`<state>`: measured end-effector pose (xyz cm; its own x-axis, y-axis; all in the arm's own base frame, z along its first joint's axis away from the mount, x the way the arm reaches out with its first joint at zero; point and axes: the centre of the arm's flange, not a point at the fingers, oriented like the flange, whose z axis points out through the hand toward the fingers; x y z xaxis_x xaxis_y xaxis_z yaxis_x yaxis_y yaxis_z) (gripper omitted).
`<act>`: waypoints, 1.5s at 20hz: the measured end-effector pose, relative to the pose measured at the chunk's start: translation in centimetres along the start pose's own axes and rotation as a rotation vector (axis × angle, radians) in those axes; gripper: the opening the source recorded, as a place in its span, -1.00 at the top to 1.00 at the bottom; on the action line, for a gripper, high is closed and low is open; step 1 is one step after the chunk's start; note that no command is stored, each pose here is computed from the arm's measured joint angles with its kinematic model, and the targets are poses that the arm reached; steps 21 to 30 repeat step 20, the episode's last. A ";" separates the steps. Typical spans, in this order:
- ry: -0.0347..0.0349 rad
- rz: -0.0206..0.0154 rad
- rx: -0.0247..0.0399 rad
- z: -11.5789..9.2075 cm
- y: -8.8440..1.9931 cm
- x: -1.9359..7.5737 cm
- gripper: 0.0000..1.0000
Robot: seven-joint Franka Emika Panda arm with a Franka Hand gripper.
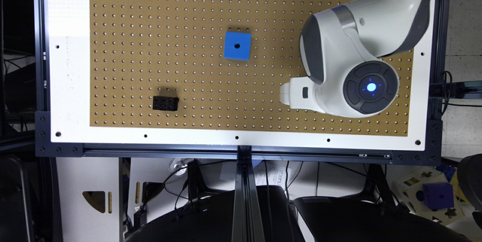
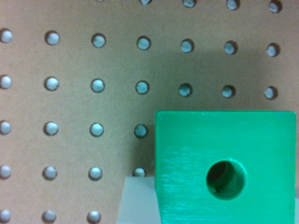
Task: Pick up green block.
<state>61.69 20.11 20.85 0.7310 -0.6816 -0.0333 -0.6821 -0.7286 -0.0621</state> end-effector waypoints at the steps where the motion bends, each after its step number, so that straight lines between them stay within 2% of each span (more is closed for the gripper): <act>1: 0.0003 -0.0005 -0.0030 -0.9 -0.1 -0.02 1.00; 2: 0.0001 -0.0008 -0.0064 -1.6 -0.1 -0.04 1.00; 5: 0.0038 -0.0017 -0.0088 -3.8 -0.1 -0.07 1.00; 8: 0.0057 -0.0025 -0.0144 -6.0 -0.1 -0.21 1.00; 11: 0.0061 -0.0024 -0.0148 -6.3 -0.1 -0.23 1.00; 14: 0.0109 -0.0027 -0.0091 -7.1 -0.2 -0.25 1.00; 16: 0.0142 -0.0033 -0.0080 -8.4 -0.2 -0.35 1.00; 20: 0.0179 -0.0042 -0.0115 -11.0 0.0 -0.64 1.00; 30: 0.0179 -0.0042 -0.0115 -11.0 0.0 -0.64 1.00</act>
